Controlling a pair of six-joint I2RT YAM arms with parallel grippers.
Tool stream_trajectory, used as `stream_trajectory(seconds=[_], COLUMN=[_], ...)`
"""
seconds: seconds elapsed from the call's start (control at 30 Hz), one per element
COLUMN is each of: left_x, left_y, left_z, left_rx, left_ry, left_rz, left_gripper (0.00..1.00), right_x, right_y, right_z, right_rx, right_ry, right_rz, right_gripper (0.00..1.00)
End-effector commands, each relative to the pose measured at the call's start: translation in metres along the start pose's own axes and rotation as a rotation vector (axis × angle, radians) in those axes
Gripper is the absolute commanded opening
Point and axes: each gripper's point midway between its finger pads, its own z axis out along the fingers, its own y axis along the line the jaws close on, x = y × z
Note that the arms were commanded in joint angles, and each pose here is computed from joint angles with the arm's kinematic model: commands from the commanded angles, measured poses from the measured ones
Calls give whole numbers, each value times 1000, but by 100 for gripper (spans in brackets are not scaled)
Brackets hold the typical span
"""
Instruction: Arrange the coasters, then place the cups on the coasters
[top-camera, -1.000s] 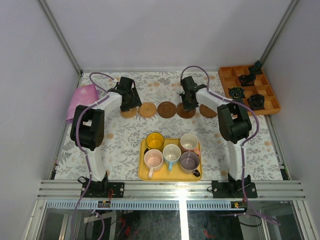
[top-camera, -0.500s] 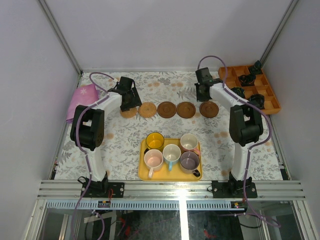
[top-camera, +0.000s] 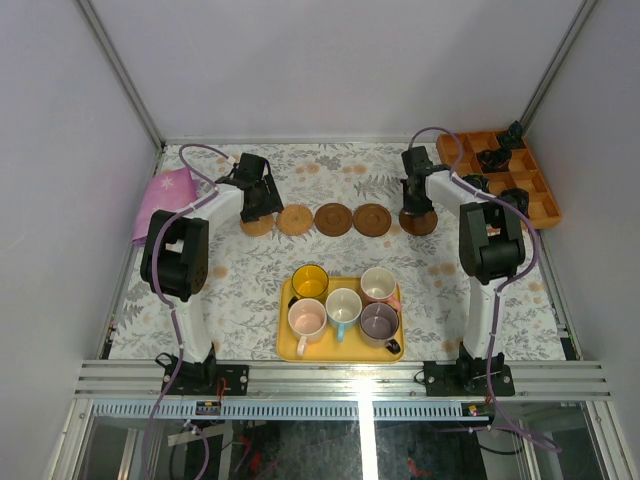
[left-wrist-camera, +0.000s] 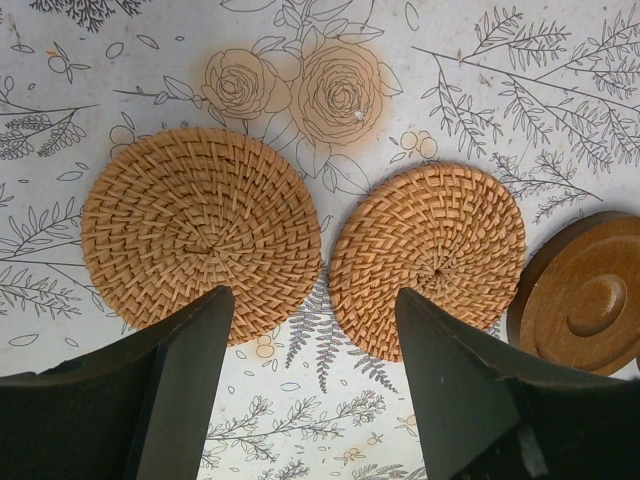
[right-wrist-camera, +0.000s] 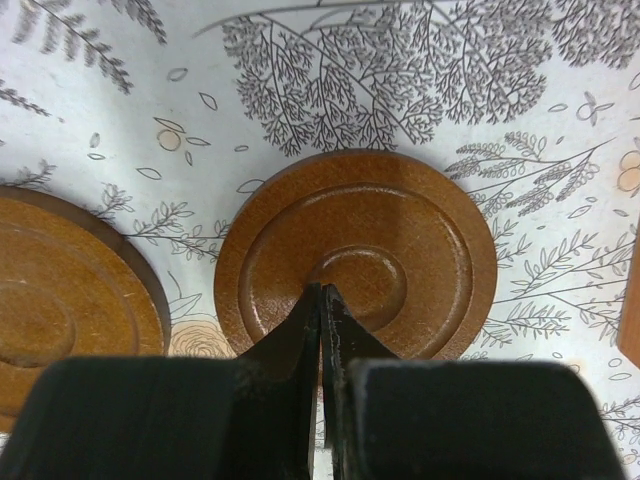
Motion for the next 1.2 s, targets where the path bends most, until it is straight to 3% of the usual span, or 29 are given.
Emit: stream_trajectory(seconds=[0.0,0.43,1.17], left_x=[-19,-19,-18], left_y=[-2,2,9], left_z=[-7,-3,-1], left_rx=[8,-13,-42], left_ry=[-66,-65,-70], left_rz=[12,12,-3], left_gripper=[66,66,67], right_x=[16,53,51], right_y=[-5,13,22], right_z=[6,6,-13], right_rx=[11,-109,-164], right_ry=[52,136,124], right_rz=[29,33,19], right_gripper=[0,0,0])
